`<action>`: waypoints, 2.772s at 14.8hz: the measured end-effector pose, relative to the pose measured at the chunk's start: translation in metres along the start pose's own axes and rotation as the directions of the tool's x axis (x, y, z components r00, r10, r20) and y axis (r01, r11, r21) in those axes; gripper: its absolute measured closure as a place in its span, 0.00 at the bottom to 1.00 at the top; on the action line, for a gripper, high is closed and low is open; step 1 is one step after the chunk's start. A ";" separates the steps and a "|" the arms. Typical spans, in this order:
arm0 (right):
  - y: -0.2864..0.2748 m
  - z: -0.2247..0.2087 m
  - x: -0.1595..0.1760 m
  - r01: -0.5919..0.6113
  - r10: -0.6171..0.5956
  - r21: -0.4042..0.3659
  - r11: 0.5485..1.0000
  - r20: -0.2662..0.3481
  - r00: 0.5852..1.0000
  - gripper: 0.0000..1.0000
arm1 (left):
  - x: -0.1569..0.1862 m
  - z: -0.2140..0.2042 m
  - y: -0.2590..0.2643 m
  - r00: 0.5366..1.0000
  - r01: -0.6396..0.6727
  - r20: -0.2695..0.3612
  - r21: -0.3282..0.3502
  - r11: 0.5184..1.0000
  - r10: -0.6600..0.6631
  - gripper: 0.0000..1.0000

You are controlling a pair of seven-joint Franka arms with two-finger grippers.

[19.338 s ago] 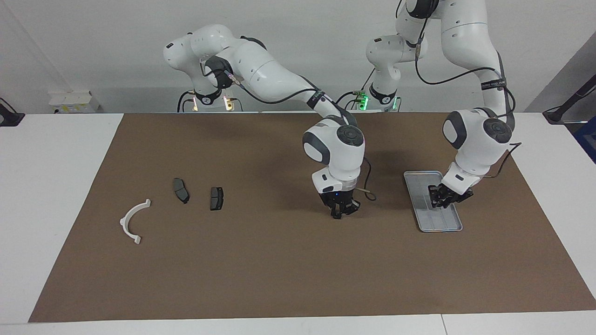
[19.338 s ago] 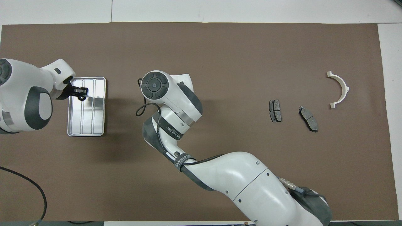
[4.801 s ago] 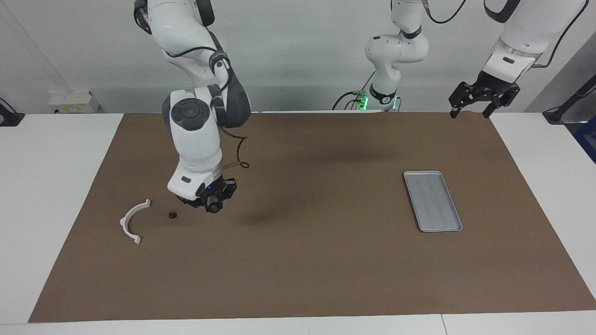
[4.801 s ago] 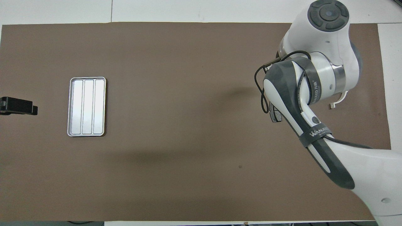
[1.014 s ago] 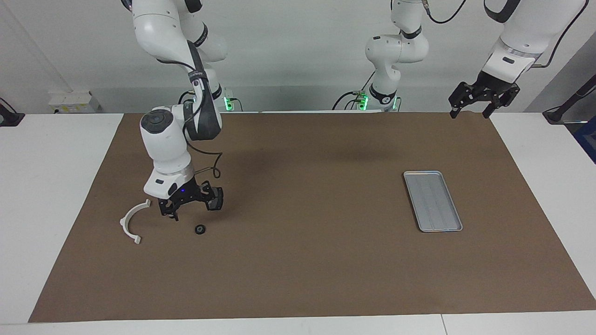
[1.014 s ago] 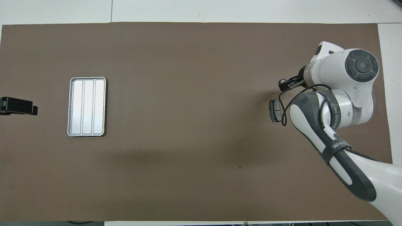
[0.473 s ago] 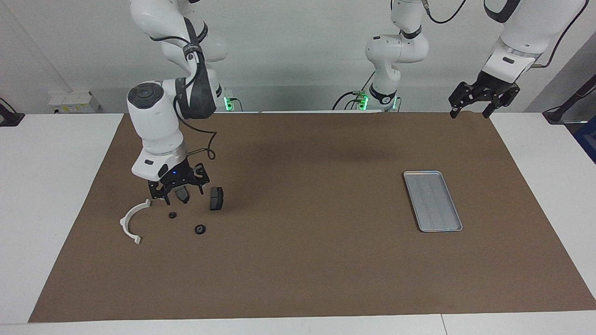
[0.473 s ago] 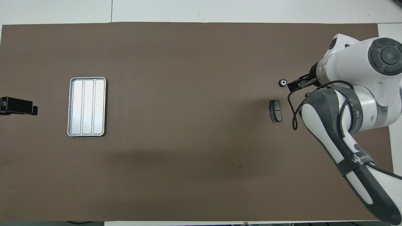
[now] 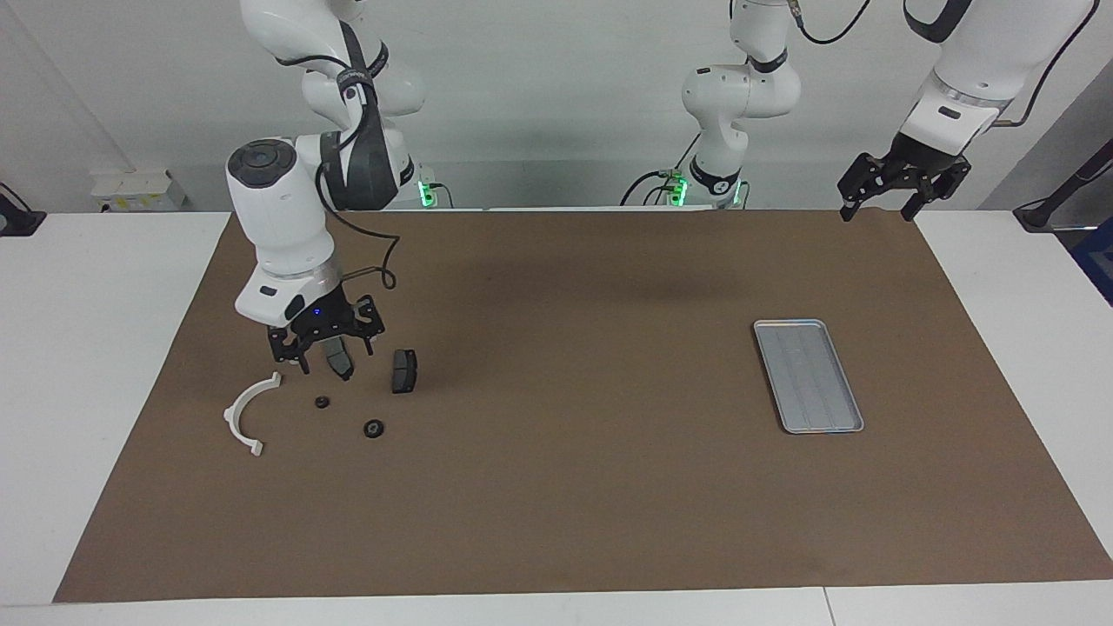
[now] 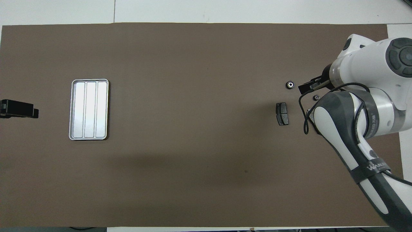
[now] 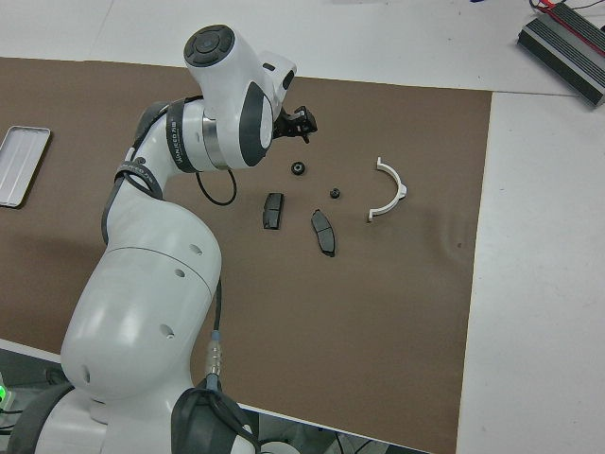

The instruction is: Place bearing gear from tray to pile

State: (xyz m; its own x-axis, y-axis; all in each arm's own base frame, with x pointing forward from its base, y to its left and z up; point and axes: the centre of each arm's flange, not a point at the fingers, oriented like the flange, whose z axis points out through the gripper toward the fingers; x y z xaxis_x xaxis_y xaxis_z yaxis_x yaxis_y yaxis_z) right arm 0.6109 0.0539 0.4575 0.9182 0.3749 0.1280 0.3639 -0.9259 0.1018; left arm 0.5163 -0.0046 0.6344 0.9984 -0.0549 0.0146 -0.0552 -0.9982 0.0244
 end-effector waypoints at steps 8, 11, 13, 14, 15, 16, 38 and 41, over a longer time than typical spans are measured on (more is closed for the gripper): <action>-0.015 -0.133 -0.043 -0.210 0.199 0.085 0.974 0.119 0.973 0.00 | 0.000 0.000 0.000 1.000 0.000 0.000 0.000 1.000 0.000 0.00; -0.016 -0.160 -0.053 -0.280 0.260 0.077 0.957 0.203 0.944 0.00 | 0.000 0.000 0.000 1.000 0.000 0.000 0.000 1.000 0.000 0.00; -0.017 -0.166 -0.059 -0.301 0.275 0.072 0.951 0.249 0.929 0.00 | 0.000 0.000 0.000 1.000 0.000 0.000 0.000 1.000 0.000 0.00; -0.018 -0.166 -0.062 -0.316 0.288 0.067 0.946 0.269 0.919 0.00 | 0.000 0.000 0.000 1.000 0.000 0.000 0.000 1.000 0.000 0.00; -0.018 -0.166 -0.065 -0.336 0.305 0.060 0.940 0.290 0.907 0.00 | 0.000 0.000 0.000 1.000 0.000 0.000 0.000 1.000 0.000 0.00; -0.019 -0.166 -0.067 -0.351 0.318 0.054 0.935 0.311 0.895 0.00 | 0.000 0.000 0.000 1.000 0.000 0.000 0.000 1.000 0.000 0.00; -0.010 -0.182 -0.053 -0.355 0.348 0.007 0.935 0.176 0.921 0.00 | 0.000 0.000 0.000 1.000 0.000 0.000 0.000 1.000 0.000 0.00; -0.010 -0.183 -0.053 -0.355 0.348 0.009 0.935 0.175 0.921 0.00 | 0.000 0.000 0.000 1.000 0.000 0.000 0.000 1.000 0.000 0.00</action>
State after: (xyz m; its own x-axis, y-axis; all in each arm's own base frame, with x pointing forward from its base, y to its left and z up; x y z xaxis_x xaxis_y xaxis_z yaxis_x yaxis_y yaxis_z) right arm 0.5299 0.0522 0.6299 0.9997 0.0150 -0.0194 0.0158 -0.9990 0.0410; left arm 0.5163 -0.0046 0.6344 0.9984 -0.0549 0.0144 -0.0552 -0.9982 0.0244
